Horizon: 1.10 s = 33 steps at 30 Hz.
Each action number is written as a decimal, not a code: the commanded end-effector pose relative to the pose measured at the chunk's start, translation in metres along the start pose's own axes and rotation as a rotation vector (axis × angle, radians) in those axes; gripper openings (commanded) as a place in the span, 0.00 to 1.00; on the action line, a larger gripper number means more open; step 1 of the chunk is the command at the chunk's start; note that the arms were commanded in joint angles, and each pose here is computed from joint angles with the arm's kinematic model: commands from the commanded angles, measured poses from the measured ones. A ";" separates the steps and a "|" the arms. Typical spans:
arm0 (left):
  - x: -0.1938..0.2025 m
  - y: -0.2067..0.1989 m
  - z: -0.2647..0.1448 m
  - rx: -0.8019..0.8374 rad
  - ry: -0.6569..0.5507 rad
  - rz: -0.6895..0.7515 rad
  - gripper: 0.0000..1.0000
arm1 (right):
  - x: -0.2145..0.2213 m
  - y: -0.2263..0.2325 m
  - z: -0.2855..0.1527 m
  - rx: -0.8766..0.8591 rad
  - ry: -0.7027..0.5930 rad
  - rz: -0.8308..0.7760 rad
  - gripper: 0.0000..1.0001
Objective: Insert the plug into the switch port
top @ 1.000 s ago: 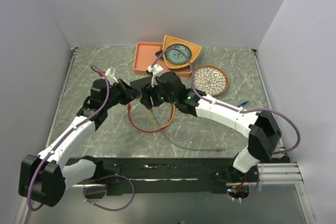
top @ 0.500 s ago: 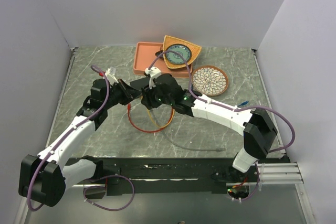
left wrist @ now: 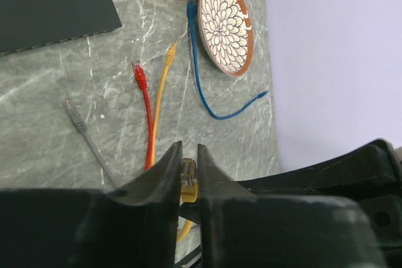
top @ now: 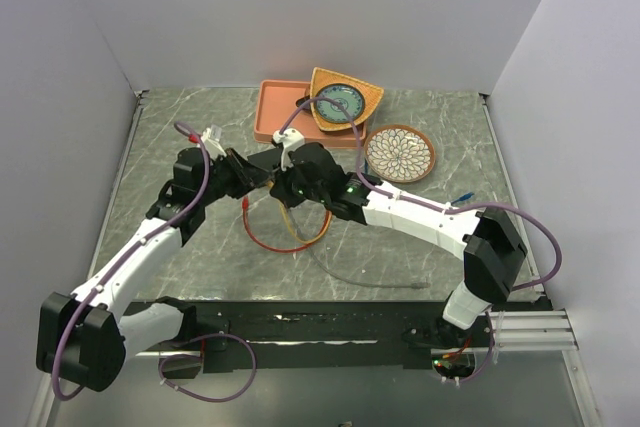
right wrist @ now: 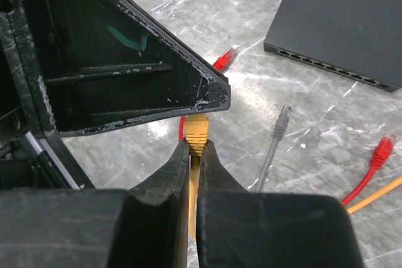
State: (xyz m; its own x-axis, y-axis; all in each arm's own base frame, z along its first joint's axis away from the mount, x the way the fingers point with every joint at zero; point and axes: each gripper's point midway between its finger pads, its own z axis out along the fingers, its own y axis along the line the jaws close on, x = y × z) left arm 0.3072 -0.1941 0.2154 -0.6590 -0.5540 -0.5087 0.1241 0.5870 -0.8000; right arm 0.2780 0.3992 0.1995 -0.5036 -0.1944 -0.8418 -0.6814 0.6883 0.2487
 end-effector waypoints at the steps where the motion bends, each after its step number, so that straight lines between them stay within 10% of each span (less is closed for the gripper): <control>1: -0.017 -0.015 0.001 0.008 -0.031 0.064 0.31 | -0.015 -0.013 -0.007 0.074 -0.038 -0.041 0.00; 3: -0.027 -0.020 0.004 0.002 -0.048 0.088 0.61 | -0.013 -0.019 -0.014 0.097 -0.040 -0.056 0.00; 9: -0.055 -0.024 0.022 -0.053 -0.085 0.178 0.91 | 0.010 -0.040 -0.036 0.160 -0.013 -0.068 0.00; 33: -0.059 0.096 0.202 -0.492 0.127 0.537 0.99 | 0.014 -0.149 -0.136 0.362 -0.088 0.048 0.00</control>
State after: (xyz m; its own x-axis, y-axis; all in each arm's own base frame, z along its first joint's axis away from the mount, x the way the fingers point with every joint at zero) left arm 0.4902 -0.2187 0.1049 -0.7244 -0.1823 -0.6648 0.0876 0.9323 -0.3510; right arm 0.3048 0.2060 0.2119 -0.4842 -0.0993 -0.8693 -0.4105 0.9032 0.1255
